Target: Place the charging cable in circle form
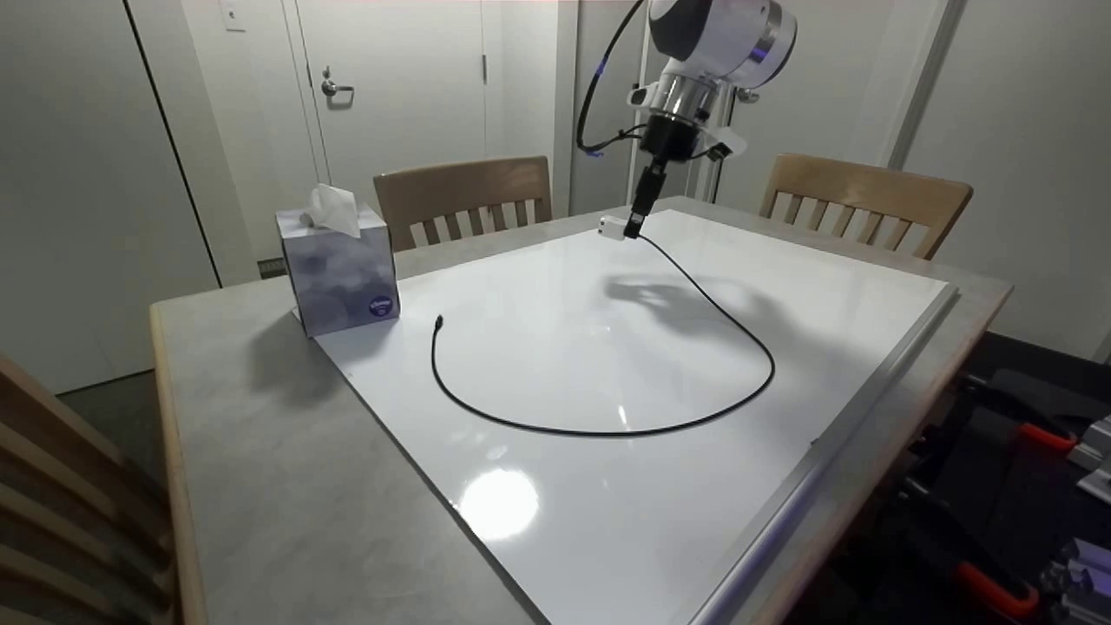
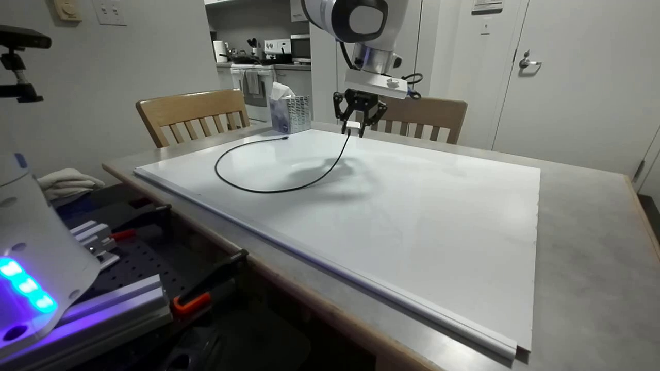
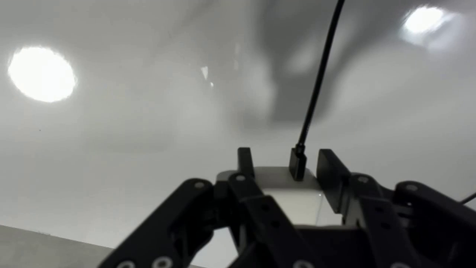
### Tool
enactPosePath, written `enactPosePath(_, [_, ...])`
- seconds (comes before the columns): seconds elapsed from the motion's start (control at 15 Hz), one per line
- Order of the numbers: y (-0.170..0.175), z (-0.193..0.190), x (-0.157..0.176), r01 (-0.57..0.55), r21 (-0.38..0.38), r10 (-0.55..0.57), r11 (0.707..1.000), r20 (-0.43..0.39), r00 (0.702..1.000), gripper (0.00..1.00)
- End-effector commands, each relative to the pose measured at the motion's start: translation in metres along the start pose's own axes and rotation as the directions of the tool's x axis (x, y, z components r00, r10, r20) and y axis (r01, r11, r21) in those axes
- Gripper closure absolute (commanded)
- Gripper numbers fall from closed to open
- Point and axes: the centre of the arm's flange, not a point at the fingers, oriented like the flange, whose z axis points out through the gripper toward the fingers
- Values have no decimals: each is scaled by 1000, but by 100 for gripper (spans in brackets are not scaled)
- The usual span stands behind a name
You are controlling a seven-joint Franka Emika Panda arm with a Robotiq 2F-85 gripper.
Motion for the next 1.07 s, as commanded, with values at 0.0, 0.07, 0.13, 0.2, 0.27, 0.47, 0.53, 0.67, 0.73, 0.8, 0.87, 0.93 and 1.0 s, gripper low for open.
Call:
enactPosePath(0.0, [1,0,-1,-1,-1,1,1000,0,1000,53])
enactPosePath(0.07, [-2,3,6,56,8,-56,998,4,998,78])
enactPosePath(0.13, [-7,8,11,122,18,-122,992,19,992,78])
enactPosePath(0.2, [-14,12,14,189,34,-190,981,22,982,78])
enactPosePath(0.27, [-24,18,15,235,44,-236,971,23,971,78])
enactPosePath(0.47, [-47,28,12,388,76,-389,918,-2,921,78])
enactPosePath(0.53, [-37,24,22,304,56,-305,951,11,952,53])
enactPosePath(0.67, [-45,31,22,355,74,-357,932,10,934,53])
enactPosePath(0.73, [-45,31,21,363,76,-364,929,10,931,53])
enactPosePath(0.8, [-45,31,20,366,76,-368,928,10,930,53])
enactPosePath(0.87, [-45,31,20,368,76,-369,927,10,929,78])
enactPosePath(0.93, [-49,33,28,425,99,-430,900,38,902,78])
enactPosePath(1.0, [-56,36,35,489,126,-500,863,74,863,78])
